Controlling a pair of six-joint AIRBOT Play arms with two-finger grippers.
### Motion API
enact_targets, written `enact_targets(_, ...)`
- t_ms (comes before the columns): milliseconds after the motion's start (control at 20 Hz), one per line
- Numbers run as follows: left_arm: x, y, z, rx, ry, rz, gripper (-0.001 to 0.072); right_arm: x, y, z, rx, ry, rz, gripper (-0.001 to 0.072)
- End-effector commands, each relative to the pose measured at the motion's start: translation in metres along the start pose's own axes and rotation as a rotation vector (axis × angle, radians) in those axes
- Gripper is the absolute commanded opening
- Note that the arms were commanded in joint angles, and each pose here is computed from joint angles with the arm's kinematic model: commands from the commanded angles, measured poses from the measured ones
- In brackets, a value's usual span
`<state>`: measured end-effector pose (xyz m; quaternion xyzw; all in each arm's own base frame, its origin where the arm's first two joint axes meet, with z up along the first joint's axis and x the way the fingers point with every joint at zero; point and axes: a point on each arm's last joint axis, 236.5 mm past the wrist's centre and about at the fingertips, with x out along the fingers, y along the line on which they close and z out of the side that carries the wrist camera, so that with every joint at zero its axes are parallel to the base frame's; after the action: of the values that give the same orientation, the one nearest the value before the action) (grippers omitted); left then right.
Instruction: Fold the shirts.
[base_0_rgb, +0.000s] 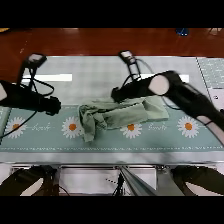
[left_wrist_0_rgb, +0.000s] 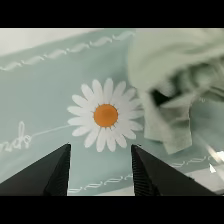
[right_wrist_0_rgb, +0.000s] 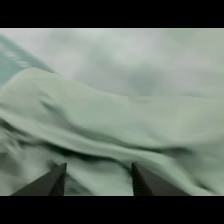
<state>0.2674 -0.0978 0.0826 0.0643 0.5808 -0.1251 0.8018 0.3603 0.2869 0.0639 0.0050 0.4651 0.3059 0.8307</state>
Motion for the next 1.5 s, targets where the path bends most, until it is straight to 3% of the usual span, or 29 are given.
enact_targets(0,0.044,-0.017,-0.038,0.002,0.115,-0.081,0.0450,-0.079,-0.109,-0.006,-0.048,0.029,-0.315,0.0495)
enact_targets(100,0.066,-0.026,-0.065,0.008,0.187,-0.126,0.0460,-0.136,-0.181,-0.024,-0.030,0.084,-0.549,0.0495)
enact_targets(200,0.086,-0.033,-0.086,-0.012,0.229,-0.159,0.0477,-0.180,-0.232,-0.048,0.058,0.128,-0.660,0.0496)
enact_targets(500,0.121,-0.010,-0.111,-0.135,0.246,-0.151,0.0481,-0.205,-0.278,-0.075,0.429,-0.030,-0.493,0.0497)
enact_targets(900,0.166,-0.040,-0.058,-0.361,0.114,-0.429,0.0477,-0.191,-0.283,-0.092,0.494,-0.041,-0.430,0.0495)
enact_targets(950,0.175,-0.043,-0.061,-0.369,0.137,-0.447,0.0441,-0.191,-0.282,-0.092,0.495,-0.042,-0.427,0.0495)
enact_targets(1000,0.184,-0.044,-0.067,-0.388,0.175,-0.451,0.0232,-0.190,-0.281,-0.092,0.497,-0.041,-0.421,0.0495)
enact_targets(1050,0.190,-0.045,-0.073,-0.397,0.204,-0.451,0.0077,-0.189,-0.279,-0.092,0.501,-0.039,-0.413,0.0495)
enact_targets(1100,0.192,-0.046,-0.077,-0.396,0.224,-0.455,0.0023,-0.189,-0.278,-0.093,0.502,-0.032,-0.409,0.0494)
enact_targets(1450,0.169,-0.044,-0.074,-0.312,0.181,-0.443,0.0022,-0.146,-0.270,-0.132,0.565,0.024,-0.335,0.0496)
